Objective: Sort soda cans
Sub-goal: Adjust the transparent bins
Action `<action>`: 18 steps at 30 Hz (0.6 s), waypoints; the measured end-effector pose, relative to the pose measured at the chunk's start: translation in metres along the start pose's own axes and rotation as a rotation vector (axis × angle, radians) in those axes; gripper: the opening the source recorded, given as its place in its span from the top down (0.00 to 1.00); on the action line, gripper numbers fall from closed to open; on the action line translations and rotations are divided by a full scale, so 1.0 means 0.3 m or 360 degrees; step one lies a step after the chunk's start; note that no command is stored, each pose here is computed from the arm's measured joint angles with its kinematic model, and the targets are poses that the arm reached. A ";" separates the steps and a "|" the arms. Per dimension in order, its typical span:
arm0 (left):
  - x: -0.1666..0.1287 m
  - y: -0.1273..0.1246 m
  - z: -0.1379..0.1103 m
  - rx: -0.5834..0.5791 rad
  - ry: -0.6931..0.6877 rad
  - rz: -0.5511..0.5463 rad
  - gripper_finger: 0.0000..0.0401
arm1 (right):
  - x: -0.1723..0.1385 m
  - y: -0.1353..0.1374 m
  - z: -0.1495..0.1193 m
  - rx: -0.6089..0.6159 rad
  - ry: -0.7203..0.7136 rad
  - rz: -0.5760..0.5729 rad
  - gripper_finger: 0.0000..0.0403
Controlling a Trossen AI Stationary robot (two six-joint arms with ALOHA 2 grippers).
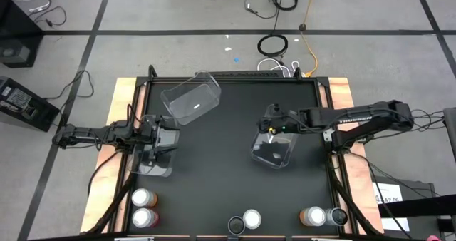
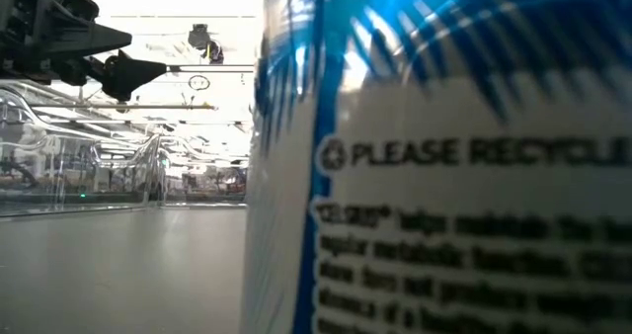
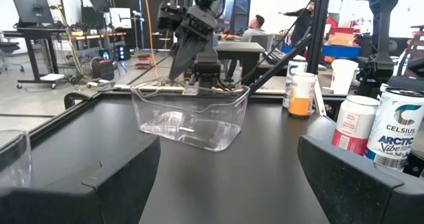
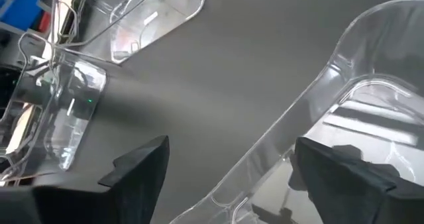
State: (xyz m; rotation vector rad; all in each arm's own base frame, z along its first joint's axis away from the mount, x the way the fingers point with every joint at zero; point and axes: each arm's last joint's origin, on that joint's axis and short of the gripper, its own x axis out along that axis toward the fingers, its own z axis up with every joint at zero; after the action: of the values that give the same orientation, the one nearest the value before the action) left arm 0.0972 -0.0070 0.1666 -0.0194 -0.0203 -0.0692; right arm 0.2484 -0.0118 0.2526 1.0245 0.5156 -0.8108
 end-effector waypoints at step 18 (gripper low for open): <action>0.000 0.000 0.000 0.0000 0.0000 0.0001 0.09 | -0.074 -0.066 0.017 0.0036 0.0099 -0.0158 0.29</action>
State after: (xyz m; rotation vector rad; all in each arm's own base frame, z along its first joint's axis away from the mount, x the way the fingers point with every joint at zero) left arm 0.0972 -0.0069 0.1665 -0.0195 -0.0200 -0.0689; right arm 0.2192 -0.0142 0.2599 1.0539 0.6157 -0.8760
